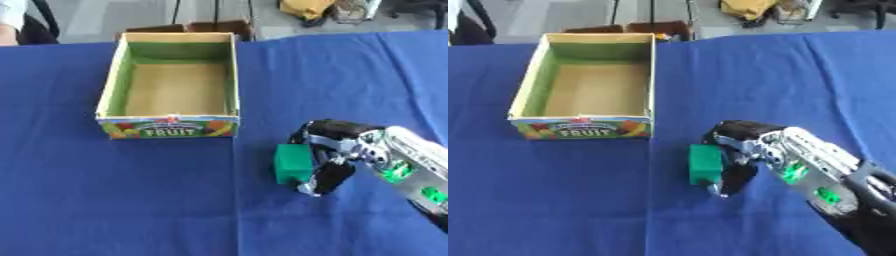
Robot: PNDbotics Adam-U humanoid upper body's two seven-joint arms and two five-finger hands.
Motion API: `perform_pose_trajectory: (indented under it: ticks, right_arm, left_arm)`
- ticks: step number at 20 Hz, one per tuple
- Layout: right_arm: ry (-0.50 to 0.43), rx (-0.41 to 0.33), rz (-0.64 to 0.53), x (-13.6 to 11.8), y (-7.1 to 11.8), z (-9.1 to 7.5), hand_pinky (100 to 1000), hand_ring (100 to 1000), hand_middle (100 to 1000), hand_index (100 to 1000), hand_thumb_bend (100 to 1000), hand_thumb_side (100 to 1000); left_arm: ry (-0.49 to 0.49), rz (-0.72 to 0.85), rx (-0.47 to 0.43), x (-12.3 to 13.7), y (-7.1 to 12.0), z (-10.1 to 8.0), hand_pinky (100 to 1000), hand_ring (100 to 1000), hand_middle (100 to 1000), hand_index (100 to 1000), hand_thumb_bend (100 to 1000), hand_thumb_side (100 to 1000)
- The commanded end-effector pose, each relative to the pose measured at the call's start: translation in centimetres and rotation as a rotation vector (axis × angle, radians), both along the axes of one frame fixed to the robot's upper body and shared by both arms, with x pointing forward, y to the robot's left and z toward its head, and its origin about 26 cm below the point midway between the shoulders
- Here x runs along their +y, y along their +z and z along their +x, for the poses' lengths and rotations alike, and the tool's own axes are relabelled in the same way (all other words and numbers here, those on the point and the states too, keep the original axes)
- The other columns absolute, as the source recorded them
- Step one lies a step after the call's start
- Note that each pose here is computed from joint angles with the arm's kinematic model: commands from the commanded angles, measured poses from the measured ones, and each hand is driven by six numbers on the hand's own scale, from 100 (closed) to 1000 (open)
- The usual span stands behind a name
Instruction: Pick up objects on the table and place them in the box.
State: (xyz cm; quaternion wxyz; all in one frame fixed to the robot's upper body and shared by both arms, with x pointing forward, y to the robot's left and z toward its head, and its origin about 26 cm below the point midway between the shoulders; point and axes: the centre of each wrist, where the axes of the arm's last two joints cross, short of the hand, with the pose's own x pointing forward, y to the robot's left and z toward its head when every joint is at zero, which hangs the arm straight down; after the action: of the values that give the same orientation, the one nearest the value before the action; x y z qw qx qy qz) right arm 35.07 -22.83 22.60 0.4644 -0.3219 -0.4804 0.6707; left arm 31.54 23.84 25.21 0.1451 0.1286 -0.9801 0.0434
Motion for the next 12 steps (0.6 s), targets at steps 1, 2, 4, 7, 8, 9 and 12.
perform_pose_trajectory:
  ticks: [1,2,4,7,8,9,12]
  right_arm:
    - [0.002,-0.089,0.001,-0.6,2.4,-0.6,379,459,531,631,208,306]
    - [0.006,-0.102,0.002,-0.7,2.8,-0.8,378,458,530,630,201,304]
    - [0.016,-0.117,0.006,-0.8,3.5,-1.3,378,453,527,627,196,310]
    - [0.023,-0.161,0.023,-1.0,5.1,-2.4,374,438,519,618,189,324]
    - [0.022,-0.180,0.029,-1.1,5.7,-2.7,373,435,516,615,187,327]
    - [0.021,-0.197,0.034,-1.1,6.2,-3.0,371,431,514,611,185,329]
    - [0.011,-0.266,0.047,-1.3,7.9,-3.6,369,416,507,603,175,344]
  left_arm:
    - [-0.007,0.009,-0.025,-0.1,0.7,-0.3,810,925,873,992,100,1000]
    - [-0.007,0.011,-0.024,-0.1,0.7,-0.3,810,925,873,992,100,1000]
    - [-0.007,0.014,-0.024,-0.1,0.7,-0.3,810,925,873,992,100,1000]
    - [-0.007,0.017,-0.023,0.0,0.7,-0.3,809,924,873,992,100,1000]
    - [-0.007,0.017,-0.023,0.0,0.7,-0.3,809,924,873,992,100,1000]
    - [-0.008,0.018,-0.023,0.0,0.7,-0.3,809,924,873,992,100,1000]
    - [-0.008,0.021,-0.021,0.0,0.7,-0.3,809,924,873,992,100,1000]
